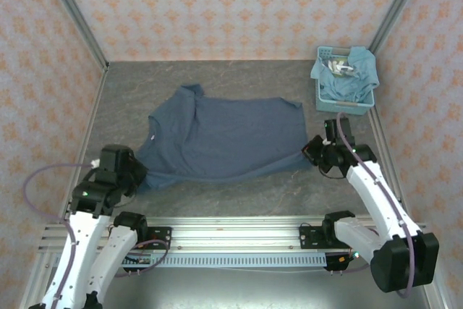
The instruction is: Fold and stack the t-shirts
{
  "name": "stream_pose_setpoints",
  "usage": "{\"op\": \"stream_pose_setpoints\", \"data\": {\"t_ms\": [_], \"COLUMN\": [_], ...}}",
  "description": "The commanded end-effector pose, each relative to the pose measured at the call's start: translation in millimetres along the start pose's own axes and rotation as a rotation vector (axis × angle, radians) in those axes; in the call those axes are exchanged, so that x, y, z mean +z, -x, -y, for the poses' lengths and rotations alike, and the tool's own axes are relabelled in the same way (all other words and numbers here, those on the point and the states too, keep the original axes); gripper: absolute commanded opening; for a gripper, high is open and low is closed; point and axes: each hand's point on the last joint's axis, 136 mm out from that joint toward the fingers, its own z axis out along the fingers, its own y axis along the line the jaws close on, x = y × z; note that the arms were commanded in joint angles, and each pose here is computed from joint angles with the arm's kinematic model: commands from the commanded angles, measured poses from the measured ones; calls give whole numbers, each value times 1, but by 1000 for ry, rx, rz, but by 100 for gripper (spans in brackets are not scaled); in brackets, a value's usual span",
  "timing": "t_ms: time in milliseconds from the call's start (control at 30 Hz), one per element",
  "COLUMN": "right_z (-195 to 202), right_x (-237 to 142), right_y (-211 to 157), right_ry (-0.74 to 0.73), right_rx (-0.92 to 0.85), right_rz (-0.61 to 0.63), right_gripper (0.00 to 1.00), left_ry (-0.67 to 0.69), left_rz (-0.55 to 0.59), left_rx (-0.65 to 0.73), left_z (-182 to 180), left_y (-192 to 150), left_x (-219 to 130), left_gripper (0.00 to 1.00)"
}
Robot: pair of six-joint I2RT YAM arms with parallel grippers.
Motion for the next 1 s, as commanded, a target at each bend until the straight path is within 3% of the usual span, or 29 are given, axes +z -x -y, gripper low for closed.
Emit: {"op": "stream_pose_setpoints", "data": {"t_ms": [0,200,400,500,600,700,800,900,967], "right_z": [-64,-137,-161,-170,-183,-198,-210,-222,-232], "right_x": [-61,-178,-283,-319,-335,-333,-307,-261,-221], "right_y": [33,54,45,41,46,61,89,125,155], "right_ry": [182,411,620,712,775,788,732,627,542], "right_rx": [-159,-317,-370,-375,-359,-336,-296,-261,-244], "right_rz": [169,390,601,674,705,719,722,711,693], "right_gripper": [0,0,0,0,0,0,0,0,0], "left_ry": [-111,-308,-517,-604,-675,-703,-651,-550,-474], "left_rz": [180,399,664,779,841,842,824,799,755], "left_rx": [10,68,71,63,64,78,92,140,196], "left_z": [47,107,125,132,147,173,206,250,287], "left_y": [48,102,138,151,161,170,186,207,220], "left_x": [-49,-149,-266,-317,-346,-343,-308,-247,-189], "left_gripper": [0,0,0,0,0,0,0,0,0]}}
